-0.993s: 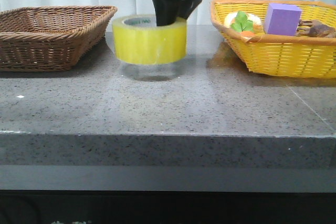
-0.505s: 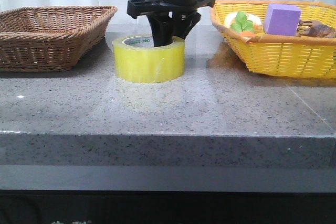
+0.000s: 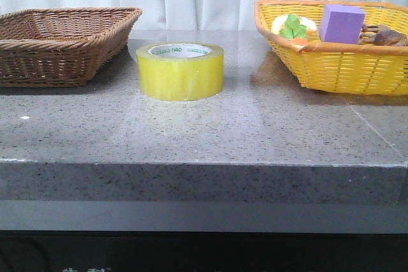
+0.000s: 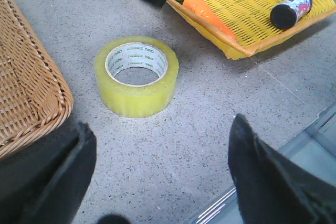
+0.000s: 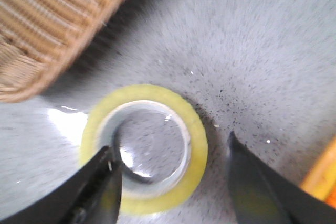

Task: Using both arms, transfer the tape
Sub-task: 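Open the right gripper and raise it away from the tape roll, then lower the left gripper over the tape roll on the table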

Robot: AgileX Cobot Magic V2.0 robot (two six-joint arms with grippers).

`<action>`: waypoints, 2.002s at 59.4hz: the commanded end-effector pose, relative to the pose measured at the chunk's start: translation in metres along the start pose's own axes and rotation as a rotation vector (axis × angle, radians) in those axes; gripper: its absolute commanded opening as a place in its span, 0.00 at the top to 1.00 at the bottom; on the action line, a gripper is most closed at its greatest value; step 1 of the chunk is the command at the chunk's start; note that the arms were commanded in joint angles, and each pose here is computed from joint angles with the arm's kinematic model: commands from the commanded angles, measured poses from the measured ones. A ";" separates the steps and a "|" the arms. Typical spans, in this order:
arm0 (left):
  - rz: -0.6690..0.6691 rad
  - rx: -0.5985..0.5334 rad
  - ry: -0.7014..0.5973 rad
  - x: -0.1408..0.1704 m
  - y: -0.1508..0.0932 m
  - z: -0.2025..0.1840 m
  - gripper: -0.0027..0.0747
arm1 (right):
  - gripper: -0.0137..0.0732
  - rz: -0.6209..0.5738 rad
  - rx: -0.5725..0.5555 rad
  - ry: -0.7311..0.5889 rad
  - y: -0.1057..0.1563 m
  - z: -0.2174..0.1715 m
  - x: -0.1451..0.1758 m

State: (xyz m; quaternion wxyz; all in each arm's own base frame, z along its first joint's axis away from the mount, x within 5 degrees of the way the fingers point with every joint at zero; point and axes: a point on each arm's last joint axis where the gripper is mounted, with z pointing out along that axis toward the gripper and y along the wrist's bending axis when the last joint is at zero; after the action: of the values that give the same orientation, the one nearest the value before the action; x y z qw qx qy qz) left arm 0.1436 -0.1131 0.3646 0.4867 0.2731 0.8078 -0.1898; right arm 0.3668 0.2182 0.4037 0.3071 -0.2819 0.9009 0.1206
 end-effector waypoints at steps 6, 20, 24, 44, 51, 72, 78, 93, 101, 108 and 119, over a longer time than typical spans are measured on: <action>0.000 0.007 -0.109 -0.016 -0.002 -0.007 0.29 | 0.32 0.030 -0.023 -0.242 0.009 -0.075 0.005; 0.000 0.007 -0.109 -0.016 -0.002 -0.007 0.29 | 0.32 0.054 -0.008 -0.386 0.013 -0.102 0.049; 0.000 0.007 -0.109 -0.016 -0.002 -0.007 0.29 | 0.32 0.057 -0.002 -0.414 0.014 -0.110 0.066; 0.000 0.007 -0.107 -0.016 -0.002 -0.007 0.29 | 0.32 0.062 0.014 -0.538 0.023 -0.157 0.160; 0.000 0.007 -0.107 -0.016 -0.002 -0.007 0.29 | 0.32 0.059 0.013 -0.547 0.026 -0.168 0.188; 0.000 0.008 -0.105 -0.021 -0.002 -0.004 0.29 | 0.32 0.049 0.009 -0.622 0.032 -0.196 0.240; 0.001 0.011 -0.069 -0.032 -0.002 0.002 0.29 | 0.32 0.049 0.008 -0.618 0.032 -0.195 0.240; 0.114 0.018 0.104 -0.069 -0.002 0.035 0.29 | 0.32 0.049 0.008 -0.615 0.032 -0.195 0.240; 0.171 0.040 0.239 -0.088 -0.002 0.064 0.29 | 0.32 0.049 0.008 -0.615 0.032 -0.195 0.240; 0.172 0.056 0.346 -0.097 -0.002 0.092 0.29 | 0.32 0.049 0.008 -0.615 0.032 -0.195 0.240; 0.169 0.075 0.440 -0.107 -0.002 0.138 0.29 | 0.32 0.049 0.008 -0.615 0.032 -0.195 0.240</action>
State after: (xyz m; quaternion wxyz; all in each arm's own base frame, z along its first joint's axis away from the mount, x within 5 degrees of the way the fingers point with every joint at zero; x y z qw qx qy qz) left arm 0.2711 -0.2107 0.3821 0.2769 0.3903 0.8723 -0.1001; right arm 0.0955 0.0646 0.3952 0.5284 -0.2224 0.7961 0.1937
